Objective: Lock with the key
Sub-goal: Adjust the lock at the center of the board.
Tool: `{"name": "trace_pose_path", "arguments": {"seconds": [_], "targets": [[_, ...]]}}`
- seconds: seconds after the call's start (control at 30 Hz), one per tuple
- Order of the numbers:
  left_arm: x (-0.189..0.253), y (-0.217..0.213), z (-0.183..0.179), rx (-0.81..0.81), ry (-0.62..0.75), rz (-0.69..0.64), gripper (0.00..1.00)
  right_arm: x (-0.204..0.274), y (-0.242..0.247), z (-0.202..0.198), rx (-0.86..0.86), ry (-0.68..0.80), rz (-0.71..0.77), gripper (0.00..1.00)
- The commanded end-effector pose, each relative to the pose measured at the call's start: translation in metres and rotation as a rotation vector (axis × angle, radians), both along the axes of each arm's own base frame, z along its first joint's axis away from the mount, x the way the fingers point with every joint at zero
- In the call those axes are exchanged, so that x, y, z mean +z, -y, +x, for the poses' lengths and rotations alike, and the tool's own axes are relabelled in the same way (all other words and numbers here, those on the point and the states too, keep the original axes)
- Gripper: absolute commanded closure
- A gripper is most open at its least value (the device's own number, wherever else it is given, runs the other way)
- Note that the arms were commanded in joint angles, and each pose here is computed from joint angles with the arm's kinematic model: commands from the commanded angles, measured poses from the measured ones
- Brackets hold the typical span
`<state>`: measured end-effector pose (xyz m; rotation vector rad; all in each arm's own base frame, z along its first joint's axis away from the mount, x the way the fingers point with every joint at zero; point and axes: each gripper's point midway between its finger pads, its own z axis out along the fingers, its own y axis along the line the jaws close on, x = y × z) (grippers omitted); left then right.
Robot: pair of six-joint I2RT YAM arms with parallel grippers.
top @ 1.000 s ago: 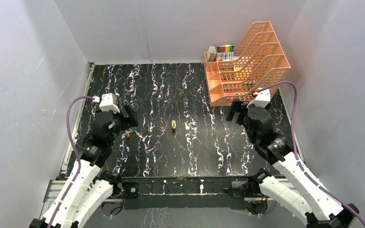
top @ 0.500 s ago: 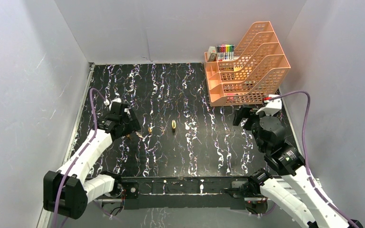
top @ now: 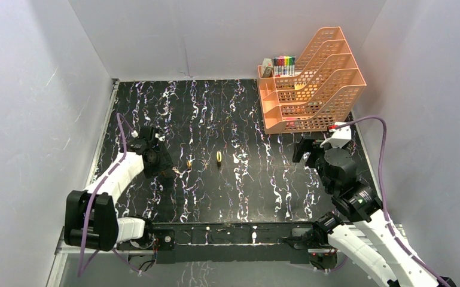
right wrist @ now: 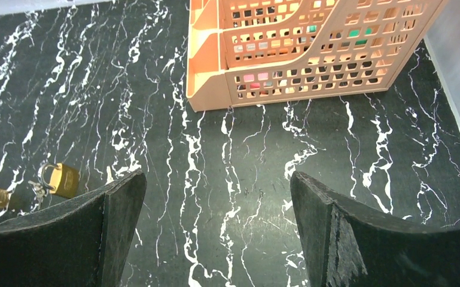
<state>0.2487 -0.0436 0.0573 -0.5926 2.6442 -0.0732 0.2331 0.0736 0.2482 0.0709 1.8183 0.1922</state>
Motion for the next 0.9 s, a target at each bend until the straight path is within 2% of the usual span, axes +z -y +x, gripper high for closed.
{"name": "trace_pose_path", "arguments": {"seconds": [0.0, 0.3, 0.87], "targets": [[-0.011, -0.001, -0.01, -0.017, -0.064, -0.01, 0.45, 0.009, -0.002, 0.001, 0.011, 0.023, 0.014, 0.01], [-0.022, -0.01, -0.011, -0.038, -0.122, 0.007, 0.65, 0.013, 0.002, -0.003, 0.008, 0.049, 0.024, 0.01], [-0.03, -0.026, 0.004, -0.056, -0.157, 0.009, 0.63, 0.012, -0.003, -0.002, 0.03, 0.051, 0.022, 0.02]]}}
